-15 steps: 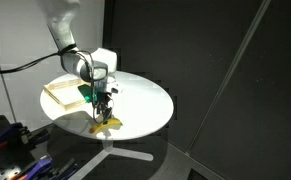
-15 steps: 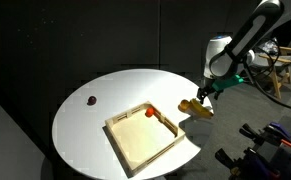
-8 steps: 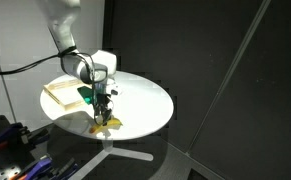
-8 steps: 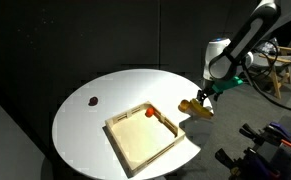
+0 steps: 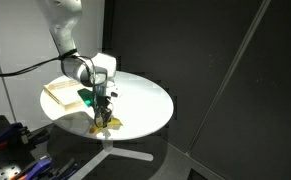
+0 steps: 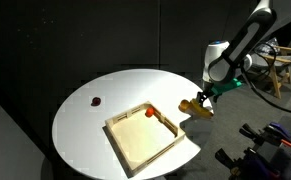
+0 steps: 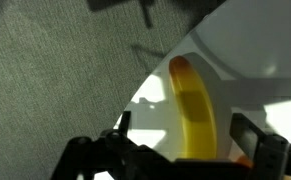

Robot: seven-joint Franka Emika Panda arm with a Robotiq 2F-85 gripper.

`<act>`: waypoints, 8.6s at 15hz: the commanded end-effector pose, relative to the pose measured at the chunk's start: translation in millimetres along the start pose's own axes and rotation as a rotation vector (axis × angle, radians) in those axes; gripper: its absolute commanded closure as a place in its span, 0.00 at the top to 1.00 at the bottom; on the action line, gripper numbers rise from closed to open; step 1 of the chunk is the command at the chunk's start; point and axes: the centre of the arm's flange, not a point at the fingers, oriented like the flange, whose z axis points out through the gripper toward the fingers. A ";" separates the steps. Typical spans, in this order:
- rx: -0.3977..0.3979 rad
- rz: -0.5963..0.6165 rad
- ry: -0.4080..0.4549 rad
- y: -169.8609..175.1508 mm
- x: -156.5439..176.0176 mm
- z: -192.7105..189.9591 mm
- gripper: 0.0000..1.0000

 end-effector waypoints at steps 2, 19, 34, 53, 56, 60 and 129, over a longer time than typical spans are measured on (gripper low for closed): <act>0.007 -0.015 0.007 0.4 7.8 7.4 1.00; -0.017 -0.011 -0.014 2.0 14.4 28.2 1.00; -0.047 -0.005 0.001 2.4 19.9 20.7 0.13; -0.039 -0.056 -0.056 -20.6 15.4 -64.4 0.13; -0.022 -0.091 -0.053 -35.9 11.7 -75.5 0.13; -0.013 -0.126 -0.048 -57.2 4.8 -87.3 0.13; 0.056 -0.550 0.024 -273.1 -67.5 -133.9 0.13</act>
